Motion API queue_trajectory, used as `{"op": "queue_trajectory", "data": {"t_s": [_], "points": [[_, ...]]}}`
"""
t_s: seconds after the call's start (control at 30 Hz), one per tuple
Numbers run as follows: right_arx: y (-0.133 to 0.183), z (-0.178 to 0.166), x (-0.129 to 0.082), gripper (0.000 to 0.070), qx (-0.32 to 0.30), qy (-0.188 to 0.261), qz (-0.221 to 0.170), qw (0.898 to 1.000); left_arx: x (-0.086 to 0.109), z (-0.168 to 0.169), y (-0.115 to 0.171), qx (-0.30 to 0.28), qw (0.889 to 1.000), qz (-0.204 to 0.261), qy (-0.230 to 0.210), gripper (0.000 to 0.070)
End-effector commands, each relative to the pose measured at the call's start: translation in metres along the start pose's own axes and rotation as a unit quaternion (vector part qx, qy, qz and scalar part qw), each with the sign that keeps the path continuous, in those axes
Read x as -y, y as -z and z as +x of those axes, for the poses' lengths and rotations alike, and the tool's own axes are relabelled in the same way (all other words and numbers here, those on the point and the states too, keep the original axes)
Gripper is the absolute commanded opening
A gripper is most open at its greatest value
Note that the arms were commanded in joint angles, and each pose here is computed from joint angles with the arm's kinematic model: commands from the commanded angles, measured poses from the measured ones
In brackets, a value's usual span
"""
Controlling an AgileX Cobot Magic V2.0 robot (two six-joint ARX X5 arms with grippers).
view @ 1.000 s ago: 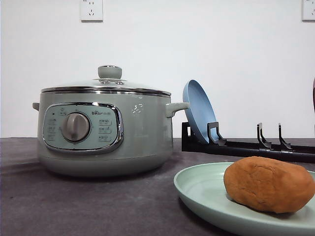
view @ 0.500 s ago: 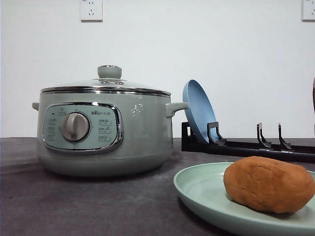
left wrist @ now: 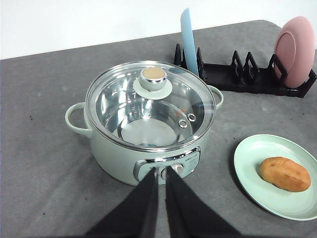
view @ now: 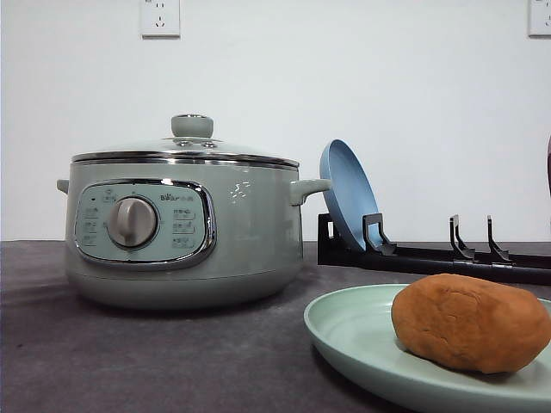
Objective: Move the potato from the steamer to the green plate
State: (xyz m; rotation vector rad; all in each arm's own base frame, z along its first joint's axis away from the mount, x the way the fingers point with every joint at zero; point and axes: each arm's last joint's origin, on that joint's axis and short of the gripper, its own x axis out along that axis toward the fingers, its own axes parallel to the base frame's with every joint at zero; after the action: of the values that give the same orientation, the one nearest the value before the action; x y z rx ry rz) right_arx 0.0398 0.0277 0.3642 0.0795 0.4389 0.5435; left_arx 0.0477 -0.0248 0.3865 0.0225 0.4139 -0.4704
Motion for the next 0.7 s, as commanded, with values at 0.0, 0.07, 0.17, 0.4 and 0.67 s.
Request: {"op": "queue_trajectory", "data": {"t_s": [0.0,0.07,0.17,0.4,0.67], "points": [[-0.003,-0.002,-0.001,0.0008,0.008,-0.003,0.004,1.000,0.001,-0.002,-0.004,0.011,1.000,0.000,0.004,0.0017],[-0.003,-0.002,-0.001,0.0008,0.008,-0.004,0.004,1.000,0.001,-0.002,-0.004,0.012,1.000,0.000,0.004,0.0017],[-0.003,-0.002,-0.001,0.0008,0.008,-0.003,0.004,1.000,0.001,-0.002,-0.004,0.012,1.000,0.000,0.004,0.0017],[-0.003,-0.002,-0.001,0.0008,0.008,-0.003,0.004,1.000,-0.001,-0.003,-0.002,0.018,1.000,-0.004,-0.006,0.0017],[-0.003,-0.002,-0.001,0.0008,0.008,-0.003,0.004,1.000,-0.014,0.020,0.019,0.041,0.995,-0.033,-0.080,0.0017]]}}
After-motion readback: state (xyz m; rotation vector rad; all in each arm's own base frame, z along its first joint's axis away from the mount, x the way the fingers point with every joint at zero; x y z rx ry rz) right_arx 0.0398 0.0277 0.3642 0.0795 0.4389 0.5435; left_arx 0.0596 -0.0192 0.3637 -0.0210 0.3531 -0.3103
